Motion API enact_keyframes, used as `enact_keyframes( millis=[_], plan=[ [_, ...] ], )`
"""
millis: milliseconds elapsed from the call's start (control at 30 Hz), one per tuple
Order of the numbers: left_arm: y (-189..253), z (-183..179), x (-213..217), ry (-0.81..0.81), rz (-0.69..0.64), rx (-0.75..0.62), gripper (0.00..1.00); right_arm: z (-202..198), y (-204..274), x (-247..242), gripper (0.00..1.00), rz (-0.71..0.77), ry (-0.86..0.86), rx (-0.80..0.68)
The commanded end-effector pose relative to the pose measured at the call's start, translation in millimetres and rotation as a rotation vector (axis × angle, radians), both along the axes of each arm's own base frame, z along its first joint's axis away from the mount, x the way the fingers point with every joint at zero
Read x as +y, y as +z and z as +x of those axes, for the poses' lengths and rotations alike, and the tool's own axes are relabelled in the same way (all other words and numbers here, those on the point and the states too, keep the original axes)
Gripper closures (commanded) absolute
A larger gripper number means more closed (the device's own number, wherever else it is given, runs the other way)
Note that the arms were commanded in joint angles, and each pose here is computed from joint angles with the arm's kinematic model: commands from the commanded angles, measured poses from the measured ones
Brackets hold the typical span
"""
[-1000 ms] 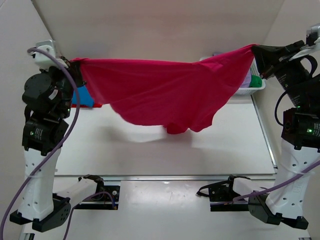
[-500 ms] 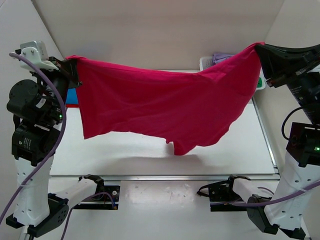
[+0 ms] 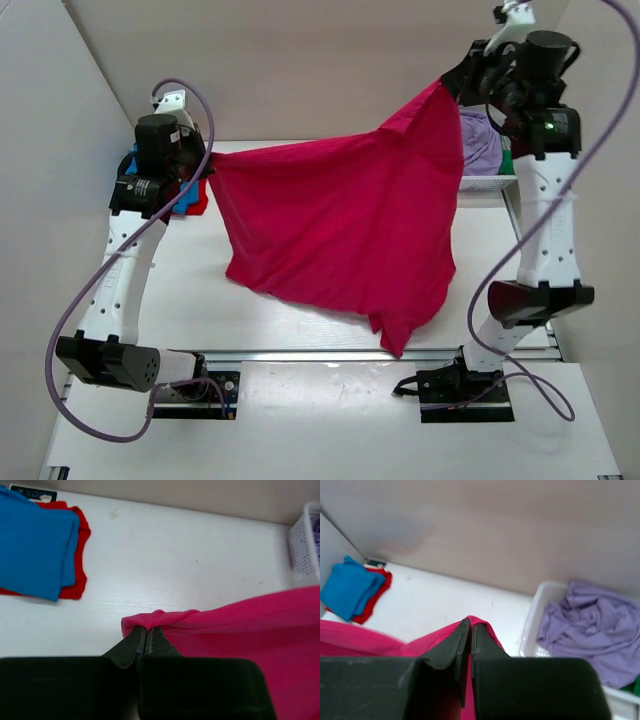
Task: Fold and stack the t-shirts
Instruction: Flatten out the tshirt
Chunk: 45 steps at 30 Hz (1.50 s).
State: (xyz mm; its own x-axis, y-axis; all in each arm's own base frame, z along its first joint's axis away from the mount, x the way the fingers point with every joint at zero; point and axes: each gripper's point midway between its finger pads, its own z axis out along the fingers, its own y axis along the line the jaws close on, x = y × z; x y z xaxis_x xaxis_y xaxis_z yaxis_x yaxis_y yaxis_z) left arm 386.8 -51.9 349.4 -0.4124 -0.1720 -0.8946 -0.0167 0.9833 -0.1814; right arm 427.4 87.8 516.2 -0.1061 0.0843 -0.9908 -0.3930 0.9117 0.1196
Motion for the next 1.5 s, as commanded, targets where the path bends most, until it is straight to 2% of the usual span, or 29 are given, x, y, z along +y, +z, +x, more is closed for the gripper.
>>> enact_keyframes(
  millis=[0, 67, 133, 200, 300, 533, 633, 667, 733, 800, 867, 933, 1067, 1333, 1400, 1467],
  plan=[
    [63.7, -8.6, -6.0, -0.026, -0.084, -0.198, 1.0, 5.7, 23.3, -10.0, 1.0, -0.002, -0.069, -0.075],
    [81.9, -1.7, -10.4, -0.035, -0.095, -0.243, 1.0, 11.1, 30.1, -1.5, 1.0, 0.016, -0.023, -0.108],
    [103.8, 3.4, -13.5, -0.048, -0.102, -0.283, 1.0, 0.7, 56.4, 9.7, 1.0, 0.024, 0.019, -0.19],
    [140.0, 0.9, -13.9, -0.043, -0.123, -0.358, 1.0, -26.1, 86.2, 21.2, 1.0, 0.018, 0.037, -0.282],
    [174.3, -13.7, -9.5, -0.041, -0.14, -0.426, 1.0, -53.4, 102.1, 17.7, 1.0, 0.009, 0.016, -0.326],
    [173.4, -47.5, 1.8, -0.004, -0.132, -0.463, 1.0, -113.7, 121.0, -7.3, 1.0, 0.0, -0.023, -0.396],
    [181.9, -63.4, 20.7, 0.083, -0.128, -0.541, 1.0, -147.1, 138.3, -38.2, 1.0, 0.033, -0.089, -0.488],
    [187.2, -71.9, 27.6, 0.111, -0.128, -0.566, 1.0, -168.2, 146.7, -52.9, 1.0, 0.045, -0.11, -0.561],
    [192.3, -75.4, 12.9, 0.047, -0.155, -0.569, 1.0, -181.9, 161.2, -43.3, 1.0, 0.031, -0.093, -0.593],
    [198.7, -80.8, -8.7, -0.053, -0.197, -0.586, 1.0, -189.6, 164.7, -13.7, 1.0, 0.044, 0.063, -0.604],
    [198.9, -79.1, -13.0, -0.069, -0.211, -0.586, 1.0, -182.1, 159.9, -23.7, 1.0, 0.069, 0.037, -0.582],
    [187.2, -69.2, -8.0, -0.055, -0.194, -0.548, 1.0, -157.5, 138.4, -27.3, 1.0, 0.07, 0.047, -0.509],
    [191.8, -69.7, -21.7, -0.121, -0.201, -0.578, 1.0, -167.7, 127.3, 2.9, 1.0, 0.028, 0.236, -0.544],
    [187.5, -61.2, -14.7, -0.093, -0.201, -0.566, 1.0, -171.3, 139.7, 1.3, 0.99, 0.033, 0.236, -0.567],
    [174.2, -47.7, -13.3, -0.081, -0.184, -0.526, 1.0, -156.6, 135.8, -0.5, 1.0, 0.05, 0.242, -0.54],
    [148.3, -25.6, -17.7, -0.091, -0.178, -0.461, 1.0, -124.4, 123.4, 2.5, 1.0, 0.077, 0.256, -0.488]
  ],
)
